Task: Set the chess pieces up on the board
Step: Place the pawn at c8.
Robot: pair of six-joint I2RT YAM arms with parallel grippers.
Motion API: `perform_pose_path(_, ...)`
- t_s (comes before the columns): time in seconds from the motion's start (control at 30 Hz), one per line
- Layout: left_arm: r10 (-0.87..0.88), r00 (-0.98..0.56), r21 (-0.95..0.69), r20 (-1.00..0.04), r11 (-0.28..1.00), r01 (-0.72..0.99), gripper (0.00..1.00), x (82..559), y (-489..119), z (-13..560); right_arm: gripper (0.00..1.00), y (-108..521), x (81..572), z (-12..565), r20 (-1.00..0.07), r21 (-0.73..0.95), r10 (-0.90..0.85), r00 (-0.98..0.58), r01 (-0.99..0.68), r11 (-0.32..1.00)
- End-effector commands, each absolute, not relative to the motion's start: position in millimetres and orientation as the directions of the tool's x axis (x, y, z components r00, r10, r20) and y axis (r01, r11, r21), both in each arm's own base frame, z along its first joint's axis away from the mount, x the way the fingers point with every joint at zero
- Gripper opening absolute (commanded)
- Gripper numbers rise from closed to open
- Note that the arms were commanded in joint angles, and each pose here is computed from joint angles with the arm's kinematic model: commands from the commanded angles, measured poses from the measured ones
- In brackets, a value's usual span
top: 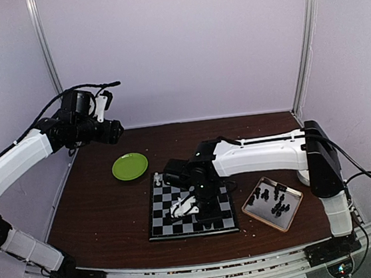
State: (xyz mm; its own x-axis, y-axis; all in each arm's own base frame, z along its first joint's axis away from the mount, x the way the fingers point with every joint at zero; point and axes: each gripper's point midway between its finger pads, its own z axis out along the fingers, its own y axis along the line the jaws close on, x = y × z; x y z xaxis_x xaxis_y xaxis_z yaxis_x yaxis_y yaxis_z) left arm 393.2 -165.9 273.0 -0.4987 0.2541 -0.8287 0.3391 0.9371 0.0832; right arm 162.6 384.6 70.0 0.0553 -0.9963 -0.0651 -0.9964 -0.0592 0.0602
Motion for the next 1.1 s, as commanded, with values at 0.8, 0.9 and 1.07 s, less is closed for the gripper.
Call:
perform_pose_path(0.8, 0.229, -0.455, 0.069, -0.861, 0.938, 0.340, 0.74, 393.2, -168.4, 292.9, 0.07, 386.9, 181.1, 57.9, -0.051, 0.066, -0.998, 0.023, -0.997, -0.026)
perform_pose_path(0.9, 0.228, -0.455, 0.069, -0.861, 0.938, 0.339, 0.74, 393.1, -168.2, 293.3, 0.07, 387.1, 178.2, 59.2, -0.054, 0.079, -0.998, 0.026, -0.996, -0.030)
perform_pose_path(1.07, 0.228, -0.455, 0.068, -0.861, 0.938, 0.341, 0.74, 393.2, -168.4, 292.9, 0.07, 384.5, 177.1, 57.1, -0.043, 0.087, -0.999, 0.028, -0.996, -0.032)
